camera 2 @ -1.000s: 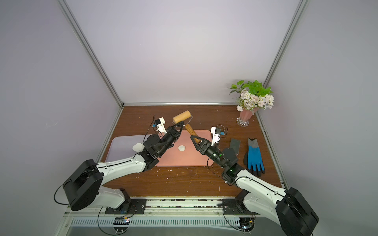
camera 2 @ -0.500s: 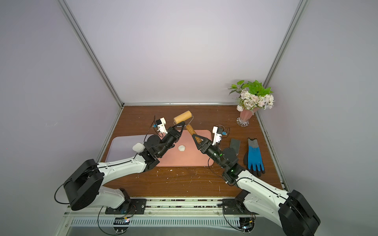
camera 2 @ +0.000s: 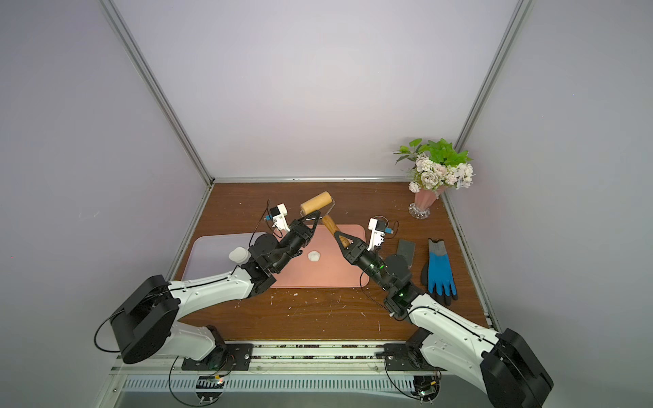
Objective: Roll out the dumpling wrappers from the dough
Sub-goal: Adjust the work surface at the center of the board.
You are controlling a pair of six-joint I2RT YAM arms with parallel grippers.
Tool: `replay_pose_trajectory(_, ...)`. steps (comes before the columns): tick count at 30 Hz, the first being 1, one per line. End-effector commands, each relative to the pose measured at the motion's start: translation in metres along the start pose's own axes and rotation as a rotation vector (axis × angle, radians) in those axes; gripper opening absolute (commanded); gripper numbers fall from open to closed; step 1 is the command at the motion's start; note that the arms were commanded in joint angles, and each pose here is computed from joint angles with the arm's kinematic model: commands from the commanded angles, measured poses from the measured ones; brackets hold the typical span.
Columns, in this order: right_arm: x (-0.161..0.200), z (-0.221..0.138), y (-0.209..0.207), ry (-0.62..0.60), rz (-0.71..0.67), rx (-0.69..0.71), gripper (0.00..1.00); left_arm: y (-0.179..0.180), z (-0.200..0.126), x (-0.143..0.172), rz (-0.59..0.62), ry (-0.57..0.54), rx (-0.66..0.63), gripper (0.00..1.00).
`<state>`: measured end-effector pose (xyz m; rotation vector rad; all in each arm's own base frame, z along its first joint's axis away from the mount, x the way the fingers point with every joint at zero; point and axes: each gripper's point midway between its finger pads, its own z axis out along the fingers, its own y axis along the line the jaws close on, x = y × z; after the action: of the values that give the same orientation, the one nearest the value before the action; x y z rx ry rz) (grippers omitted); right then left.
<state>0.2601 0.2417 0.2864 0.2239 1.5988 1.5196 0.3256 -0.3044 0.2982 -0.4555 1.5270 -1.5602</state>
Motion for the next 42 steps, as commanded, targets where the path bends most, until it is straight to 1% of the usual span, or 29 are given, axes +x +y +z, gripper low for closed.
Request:
replay_pose_trajectory(1, -0.023, 0.003, 0.034, -0.064, -0.018, -0.085, 0.17, -0.023, 0.003, 0.004, -0.004, 0.014, 0.079, 0.00)
replay_pose_trajectory(6, -0.026, 0.002, 0.023, -0.062, -0.030, -0.039, 0.02, -0.020, 0.001, 0.004, 0.000, 0.014, 0.072, 0.00)
replay_pose_trajectory(7, -0.026, 0.002, 0.021, -0.056, -0.037, -0.031, 0.01, -0.017, -0.001, 0.005, 0.000, 0.015, 0.065, 0.01)
replay_pose_trajectory(10, -0.024, 0.000, 0.013, -0.034, -0.056, 0.013, 0.01, -0.013, -0.003, 0.006, 0.004, 0.023, 0.058, 0.00)
replay_pose_trajectory(14, -0.019, -0.002, 0.012, -0.012, -0.052, 0.005, 0.00, -0.009, -0.002, 0.013, -0.006, 0.051, 0.054, 0.00)
replay_pose_trajectory(18, -0.016, -0.002, 0.010, 0.000, -0.046, 0.009, 0.00, -0.008, -0.001, 0.014, -0.009, 0.054, 0.051, 0.00)
replay_pose_trajectory(19, -0.016, -0.003, 0.010, 0.001, -0.047, 0.008, 0.00, -0.009, -0.001, 0.014, -0.009, 0.057, 0.055, 0.04)
replay_pose_trajectory(20, -0.016, -0.003, 0.009, 0.000, -0.047, 0.012, 0.00, -0.010, -0.001, 0.014, -0.008, 0.057, 0.057, 0.11)
replay_pose_trajectory(22, -0.019, -0.005, 0.009, -0.007, -0.064, 0.027, 0.00, -0.010, -0.001, 0.013, -0.008, 0.057, 0.058, 0.41)
replay_pose_trajectory(23, -0.019, -0.006, 0.007, -0.004, -0.073, 0.039, 0.00, -0.008, -0.003, 0.013, -0.010, 0.057, 0.054, 0.53)
replay_pose_trajectory(24, -0.021, -0.007, 0.006, -0.004, -0.084, 0.055, 0.00, -0.006, -0.005, 0.012, -0.012, 0.057, 0.049, 0.61)
replay_pose_trajectory(26, -0.025, -0.009, 0.003, -0.002, -0.100, 0.085, 0.00, -0.003, -0.010, 0.009, -0.015, 0.055, 0.043, 0.71)
replay_pose_trajectory(29, -0.029, -0.011, -0.003, 0.016, -0.145, 0.146, 0.00, 0.010, -0.021, 0.005, -0.020, 0.062, 0.005, 0.74)
replay_pose_trajectory(31, -0.031, -0.015, -0.007, 0.031, -0.185, 0.195, 0.00, 0.022, -0.031, 0.003, 0.002, 0.074, -0.057, 0.74)
replay_pose_trajectory(33, -0.032, -0.019, -0.016, 0.048, -0.221, 0.260, 0.00, 0.037, -0.041, 0.001, 0.054, 0.094, -0.167, 0.74)
replay_pose_trajectory(35, -0.036, -0.025, -0.023, 0.064, -0.261, 0.320, 0.00, 0.054, -0.054, -0.001, 0.148, 0.120, -0.305, 0.72)
replay_pose_trajectory(37, -0.038, -0.030, -0.030, 0.083, -0.307, 0.373, 0.00, 0.075, -0.071, -0.006, 0.257, 0.154, -0.479, 0.71)
replay_pose_trajectory(42, -0.039, -0.036, -0.040, 0.133, -0.396, 0.463, 0.00, 0.122, -0.113, -0.018, 0.443, 0.232, -0.845, 0.70)
